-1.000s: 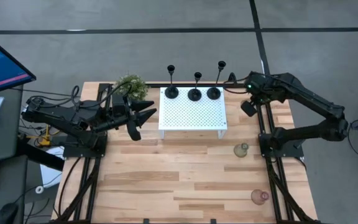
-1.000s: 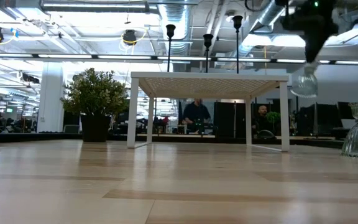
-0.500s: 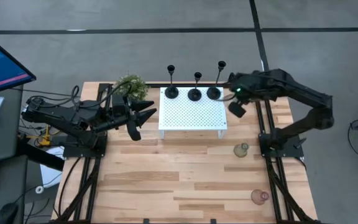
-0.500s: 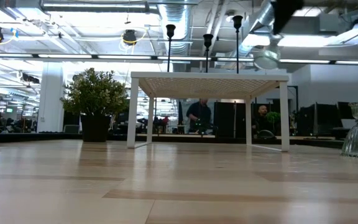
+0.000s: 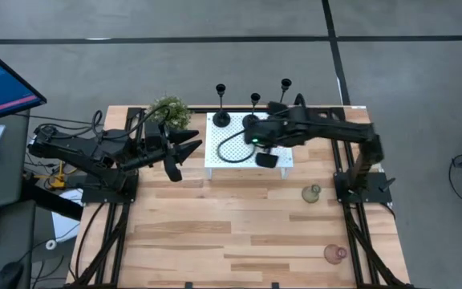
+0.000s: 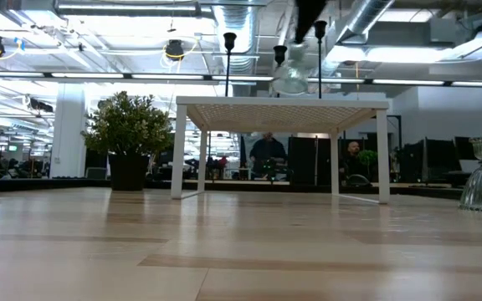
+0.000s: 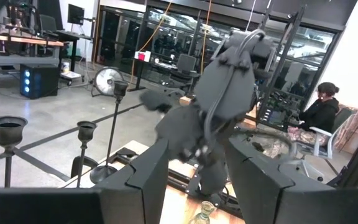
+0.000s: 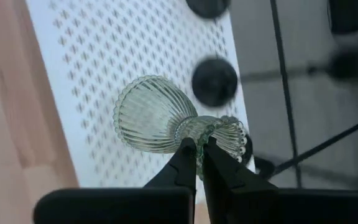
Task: Pick & Place candle stick holders
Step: Put the top green candle holder on the shelf aligned with the left black candle holder
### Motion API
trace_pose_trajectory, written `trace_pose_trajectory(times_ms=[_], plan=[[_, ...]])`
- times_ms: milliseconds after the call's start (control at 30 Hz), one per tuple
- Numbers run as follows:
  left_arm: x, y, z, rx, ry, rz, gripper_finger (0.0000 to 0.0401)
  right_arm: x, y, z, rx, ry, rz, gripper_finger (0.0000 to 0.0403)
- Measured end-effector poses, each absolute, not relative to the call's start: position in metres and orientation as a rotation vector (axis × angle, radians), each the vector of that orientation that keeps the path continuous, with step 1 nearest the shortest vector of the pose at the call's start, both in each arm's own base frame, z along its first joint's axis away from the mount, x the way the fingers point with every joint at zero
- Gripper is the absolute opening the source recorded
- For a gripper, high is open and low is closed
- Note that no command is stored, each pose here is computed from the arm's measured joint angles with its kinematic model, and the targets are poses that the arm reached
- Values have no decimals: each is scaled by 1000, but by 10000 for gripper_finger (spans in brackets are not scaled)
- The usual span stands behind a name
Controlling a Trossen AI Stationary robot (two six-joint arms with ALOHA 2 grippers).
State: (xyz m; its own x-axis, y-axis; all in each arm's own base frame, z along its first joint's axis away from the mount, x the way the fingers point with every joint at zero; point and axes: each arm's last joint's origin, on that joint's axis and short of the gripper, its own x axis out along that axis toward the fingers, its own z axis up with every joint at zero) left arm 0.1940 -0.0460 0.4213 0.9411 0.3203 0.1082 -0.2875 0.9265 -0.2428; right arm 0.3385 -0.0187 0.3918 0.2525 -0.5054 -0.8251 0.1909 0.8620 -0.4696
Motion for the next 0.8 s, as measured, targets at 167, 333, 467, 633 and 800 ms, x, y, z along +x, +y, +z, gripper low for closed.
trace_pose_trajectory(times_ms=[167,333,467,633,800], plan=[[193,-48,421,-227,-146,300,159,373,-19,382,-393,1226,-419,0],[188,-50,424,-235,-156,283,159,394,-21,379,-479,1205,-390,0],[181,-50,428,-251,-176,270,159,408,-26,373,-519,1175,-373,0],[169,-48,433,-269,-205,252,159,416,-27,374,-550,1118,-360,0],[155,-43,440,-288,-243,243,159,421,-27,373,-582,1092,-339,0]])
